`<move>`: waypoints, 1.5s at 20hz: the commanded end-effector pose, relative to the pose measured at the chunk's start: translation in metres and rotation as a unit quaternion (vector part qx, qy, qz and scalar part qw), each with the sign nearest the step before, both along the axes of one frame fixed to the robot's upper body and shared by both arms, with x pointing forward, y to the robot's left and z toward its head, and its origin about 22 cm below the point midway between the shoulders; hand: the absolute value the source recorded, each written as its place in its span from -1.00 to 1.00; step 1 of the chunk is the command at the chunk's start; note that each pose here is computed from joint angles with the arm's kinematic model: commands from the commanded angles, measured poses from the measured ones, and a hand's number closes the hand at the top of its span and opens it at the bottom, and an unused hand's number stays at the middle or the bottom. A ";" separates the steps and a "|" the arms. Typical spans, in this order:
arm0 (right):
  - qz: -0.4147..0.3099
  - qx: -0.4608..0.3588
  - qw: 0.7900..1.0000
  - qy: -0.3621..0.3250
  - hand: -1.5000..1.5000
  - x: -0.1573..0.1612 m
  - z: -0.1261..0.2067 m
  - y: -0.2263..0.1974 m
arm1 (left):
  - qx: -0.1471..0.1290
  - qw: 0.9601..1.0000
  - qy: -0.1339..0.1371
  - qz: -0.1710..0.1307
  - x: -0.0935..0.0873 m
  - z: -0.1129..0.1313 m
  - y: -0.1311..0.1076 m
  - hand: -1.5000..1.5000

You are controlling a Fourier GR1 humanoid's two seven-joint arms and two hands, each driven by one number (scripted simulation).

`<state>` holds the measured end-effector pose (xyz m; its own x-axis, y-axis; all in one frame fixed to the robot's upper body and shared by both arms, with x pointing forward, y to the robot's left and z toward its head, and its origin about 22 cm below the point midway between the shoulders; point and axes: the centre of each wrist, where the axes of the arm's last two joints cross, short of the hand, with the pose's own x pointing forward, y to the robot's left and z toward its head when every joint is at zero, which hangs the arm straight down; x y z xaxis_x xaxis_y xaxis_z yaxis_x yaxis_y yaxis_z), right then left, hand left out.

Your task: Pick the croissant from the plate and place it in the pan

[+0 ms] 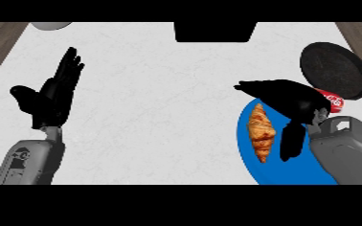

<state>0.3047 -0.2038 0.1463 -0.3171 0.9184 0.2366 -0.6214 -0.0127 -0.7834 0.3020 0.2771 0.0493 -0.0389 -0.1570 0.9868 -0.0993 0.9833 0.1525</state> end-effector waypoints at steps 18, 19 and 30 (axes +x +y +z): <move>0.014 -0.125 0.992 0.017 -1.00 0.007 -0.048 0.018 | -0.001 1.000 0.000 0.003 -0.009 -0.001 -0.001 0.00; 0.015 -0.137 0.990 0.024 -1.00 0.011 -0.050 -0.001 | 0.009 1.000 -0.003 -0.002 0.001 0.008 -0.003 0.00; 0.014 -0.179 0.982 0.056 -1.00 0.003 -0.088 0.026 | 0.010 1.000 0.004 -0.001 0.000 0.008 -0.014 0.00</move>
<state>0.3099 -0.1864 0.0707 -0.3362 0.9401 -0.0558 -0.6720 -0.2810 -0.6852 0.2975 0.2747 0.0511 -0.0414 -0.1644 0.9855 -0.0993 0.9822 0.1596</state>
